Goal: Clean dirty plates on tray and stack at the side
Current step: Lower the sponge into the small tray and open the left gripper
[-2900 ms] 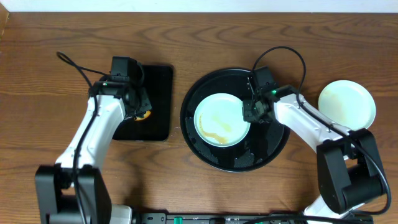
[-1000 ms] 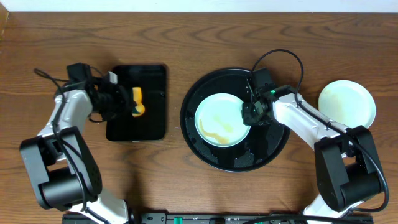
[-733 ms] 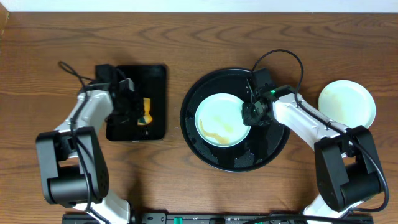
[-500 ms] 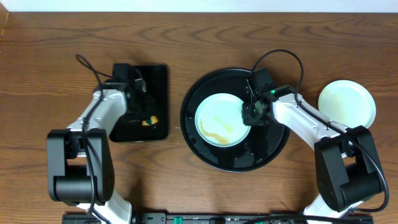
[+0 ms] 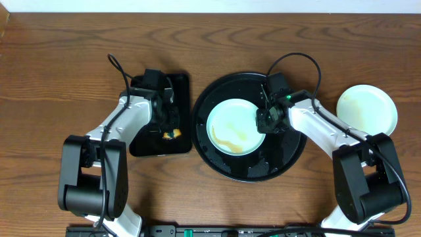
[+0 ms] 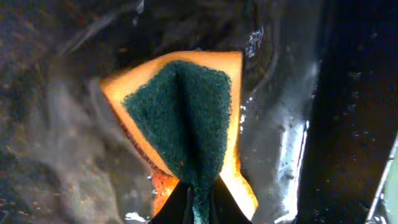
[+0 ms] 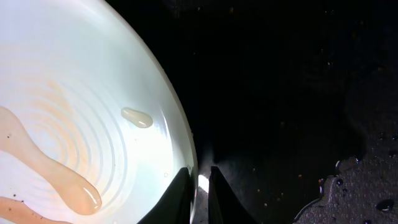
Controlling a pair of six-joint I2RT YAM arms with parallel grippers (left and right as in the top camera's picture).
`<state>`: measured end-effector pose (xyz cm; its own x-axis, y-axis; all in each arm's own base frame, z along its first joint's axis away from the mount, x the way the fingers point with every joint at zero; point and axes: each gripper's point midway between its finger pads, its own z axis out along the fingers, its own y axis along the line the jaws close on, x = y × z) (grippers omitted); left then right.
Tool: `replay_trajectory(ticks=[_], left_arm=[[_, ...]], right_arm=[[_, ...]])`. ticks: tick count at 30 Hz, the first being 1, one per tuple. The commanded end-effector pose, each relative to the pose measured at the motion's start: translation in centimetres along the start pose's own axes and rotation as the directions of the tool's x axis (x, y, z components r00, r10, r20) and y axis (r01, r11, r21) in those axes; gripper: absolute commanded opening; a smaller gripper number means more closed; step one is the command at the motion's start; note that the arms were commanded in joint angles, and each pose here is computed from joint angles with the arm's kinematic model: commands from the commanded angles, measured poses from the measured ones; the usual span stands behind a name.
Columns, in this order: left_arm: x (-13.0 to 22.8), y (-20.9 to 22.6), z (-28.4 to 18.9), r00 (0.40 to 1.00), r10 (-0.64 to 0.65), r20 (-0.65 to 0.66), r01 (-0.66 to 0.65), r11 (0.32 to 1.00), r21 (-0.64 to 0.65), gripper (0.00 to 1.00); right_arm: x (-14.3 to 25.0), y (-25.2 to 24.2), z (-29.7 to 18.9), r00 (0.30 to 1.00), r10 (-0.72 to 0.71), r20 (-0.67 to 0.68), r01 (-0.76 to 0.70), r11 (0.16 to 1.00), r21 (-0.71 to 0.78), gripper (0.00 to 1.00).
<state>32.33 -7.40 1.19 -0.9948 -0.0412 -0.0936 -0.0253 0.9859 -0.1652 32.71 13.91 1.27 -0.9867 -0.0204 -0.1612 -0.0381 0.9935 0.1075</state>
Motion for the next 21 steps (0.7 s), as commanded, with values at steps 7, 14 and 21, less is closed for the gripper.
replay_trajectory(ticks=[7, 14, 21], left_arm=[[0.3, 2.8, 0.2, 1.0, 0.0, -0.014, -0.001, 0.998, -0.07, 0.08], [0.3, 3.1, 0.2, 0.999, 0.031, -0.012, -0.032, 0.993, -0.112, 0.15], [-0.3, 3.1, -0.9, 1.0, 0.03, 0.001, -0.03, 0.992, -0.121, 0.47]], right_arm=[[0.3, -0.3, 0.3, 1.0, -0.005, -0.011, 0.005, 1.0, 0.016, 0.1], [0.3, -0.3, 0.3, 1.0, -0.005, -0.011, 0.005, 1.0, 0.016, 0.1], [0.3, -0.3, 0.3, 1.0, -0.004, -0.01, 0.004, 1.0, 0.015, 0.11]])
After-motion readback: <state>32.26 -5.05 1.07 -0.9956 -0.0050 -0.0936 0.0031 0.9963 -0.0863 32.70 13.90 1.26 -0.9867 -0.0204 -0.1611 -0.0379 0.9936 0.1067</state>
